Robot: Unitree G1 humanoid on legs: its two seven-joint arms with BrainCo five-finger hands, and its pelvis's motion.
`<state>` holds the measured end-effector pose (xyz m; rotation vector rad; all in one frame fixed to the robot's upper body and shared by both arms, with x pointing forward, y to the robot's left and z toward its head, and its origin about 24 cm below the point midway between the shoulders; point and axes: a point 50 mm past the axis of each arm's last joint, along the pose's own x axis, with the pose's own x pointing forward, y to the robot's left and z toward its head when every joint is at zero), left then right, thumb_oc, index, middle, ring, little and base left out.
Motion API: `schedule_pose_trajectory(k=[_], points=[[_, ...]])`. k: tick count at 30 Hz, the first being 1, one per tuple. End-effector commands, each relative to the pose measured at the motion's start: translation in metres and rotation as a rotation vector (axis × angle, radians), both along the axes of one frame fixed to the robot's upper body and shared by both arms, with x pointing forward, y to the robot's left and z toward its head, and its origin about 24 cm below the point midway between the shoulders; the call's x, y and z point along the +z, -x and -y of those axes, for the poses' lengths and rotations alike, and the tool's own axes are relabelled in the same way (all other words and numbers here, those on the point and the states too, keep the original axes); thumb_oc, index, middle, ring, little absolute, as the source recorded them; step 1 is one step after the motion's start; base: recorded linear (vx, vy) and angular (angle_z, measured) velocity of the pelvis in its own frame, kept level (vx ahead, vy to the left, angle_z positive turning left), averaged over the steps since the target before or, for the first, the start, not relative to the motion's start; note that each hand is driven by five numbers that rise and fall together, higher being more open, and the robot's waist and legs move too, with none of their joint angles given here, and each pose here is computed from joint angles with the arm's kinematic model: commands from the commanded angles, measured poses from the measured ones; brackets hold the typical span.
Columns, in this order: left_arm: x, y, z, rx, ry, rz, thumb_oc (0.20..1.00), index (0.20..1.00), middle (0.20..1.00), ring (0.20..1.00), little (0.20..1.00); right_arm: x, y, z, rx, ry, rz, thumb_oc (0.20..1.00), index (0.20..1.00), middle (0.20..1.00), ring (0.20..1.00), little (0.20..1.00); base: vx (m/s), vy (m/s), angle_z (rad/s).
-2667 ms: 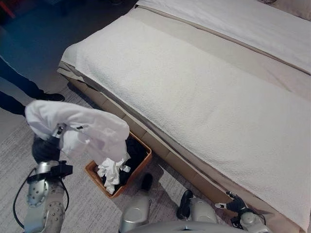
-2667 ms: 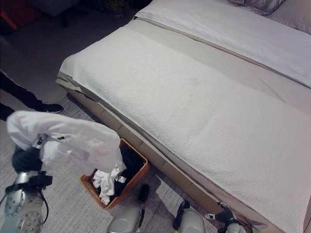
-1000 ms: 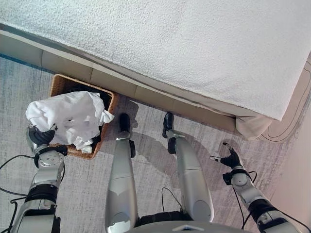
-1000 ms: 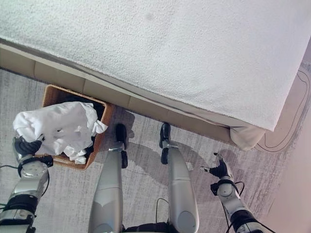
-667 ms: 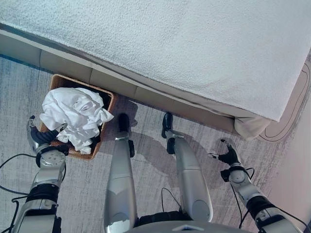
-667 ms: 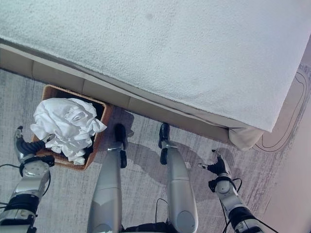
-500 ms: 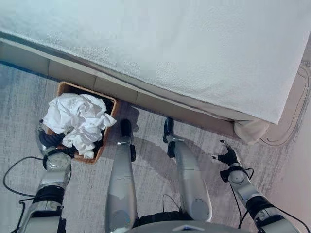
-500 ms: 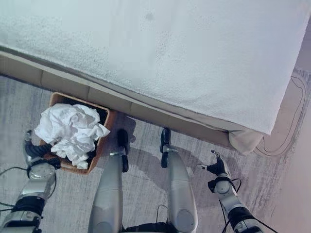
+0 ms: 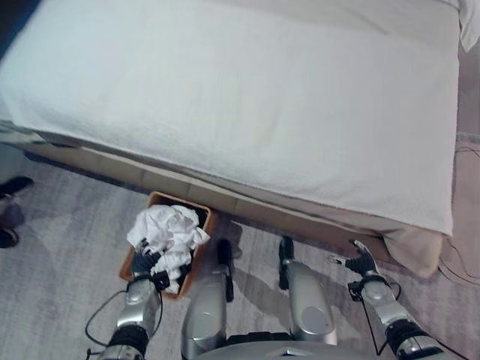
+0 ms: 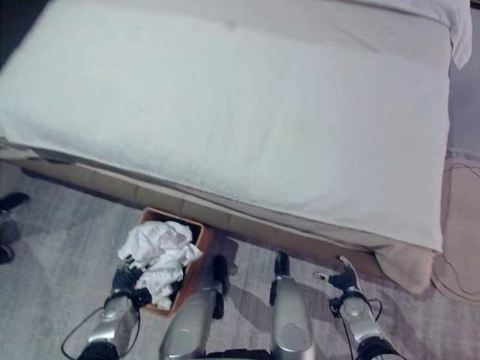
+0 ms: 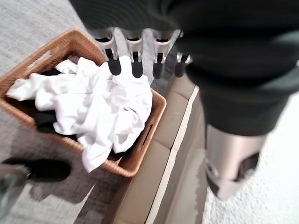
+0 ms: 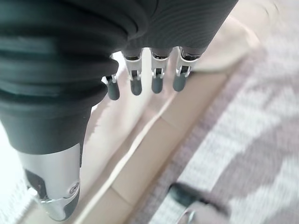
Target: Pick up clothes into the bucket
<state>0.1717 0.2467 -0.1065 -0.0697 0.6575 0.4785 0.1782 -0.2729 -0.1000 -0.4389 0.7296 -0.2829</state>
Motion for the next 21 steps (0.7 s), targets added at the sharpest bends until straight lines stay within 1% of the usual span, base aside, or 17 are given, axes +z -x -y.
schedule_pose_trajectory(k=[1,3,5,8,9,13,14,16,17,21], points=[[-0.006,0.010,-0.005,-0.057,-0.017,-0.046,1.000,1.000,1.000,1.000,1.000,-0.004,0.010,0.004,-0.043,-0.061,-0.011,1.000,1.000,1.000,1.000,1.000,0.06,-0.074,0.05],[-0.019,0.024,0.001,-0.110,-0.027,-0.147,1.000,1.000,1.000,1.000,1.000,-0.014,0.021,0.001,-0.075,-0.115,-0.061,1.000,1.000,1.000,1.000,1.000,0.07,-0.073,0.05],[-0.026,0.033,0.005,-0.151,-0.027,-0.206,1.000,1.000,1.000,1.000,1.000,-0.019,0.028,-0.001,-0.102,-0.148,-0.090,1.000,1.000,1.000,1.000,1.000,0.06,-0.057,0.05],[-0.030,0.038,0.008,-0.191,-0.030,-0.240,1.000,1.000,1.000,1.000,1.000,-0.023,0.030,-0.005,-0.110,-0.177,-0.101,1.000,1.000,1.000,1.000,1.000,0.02,-0.041,0.08],[-0.035,0.045,0.012,-0.208,-0.015,-0.284,1.000,1.000,1.000,1.000,1.000,-0.029,0.036,-0.009,-0.123,-0.203,-0.140,1.000,1.000,1.000,1.000,1.000,0.05,-0.047,0.03],[-0.043,0.057,0.019,-0.215,0.013,-0.338,1.000,1.000,1.000,1.000,1.000,-0.037,0.046,-0.016,-0.133,-0.237,-0.188,1.000,1.000,1.000,1.000,1.000,0.06,-0.035,-0.02],[-0.047,0.066,0.022,-0.203,0.037,-0.366,1.000,1.000,1.000,1.000,1.000,-0.042,0.053,-0.020,-0.125,-0.253,-0.229,1.000,1.000,1.000,1.000,1.000,0.06,-0.036,-0.02],[-0.048,0.070,0.022,-0.196,0.047,-0.382,1.000,1.000,1.000,1.000,1.000,-0.043,0.054,-0.023,-0.115,-0.257,-0.236,1.000,1.000,1.000,1.000,1.000,0.06,-0.034,-0.05],[-0.052,0.076,0.026,-0.188,0.067,-0.408,1.000,1.000,1.000,1.000,1.000,-0.046,0.060,-0.025,-0.105,-0.258,-0.273,1.000,1.000,1.000,1.000,1.000,0.06,-0.030,-0.05],[-0.054,0.081,0.030,-0.214,0.070,-0.434,1.000,1.000,1.000,1.000,1.000,-0.049,0.066,-0.029,-0.109,-0.268,-0.287,1.000,1.000,1.000,1.000,1.000,0.02,-0.009,-0.01]])
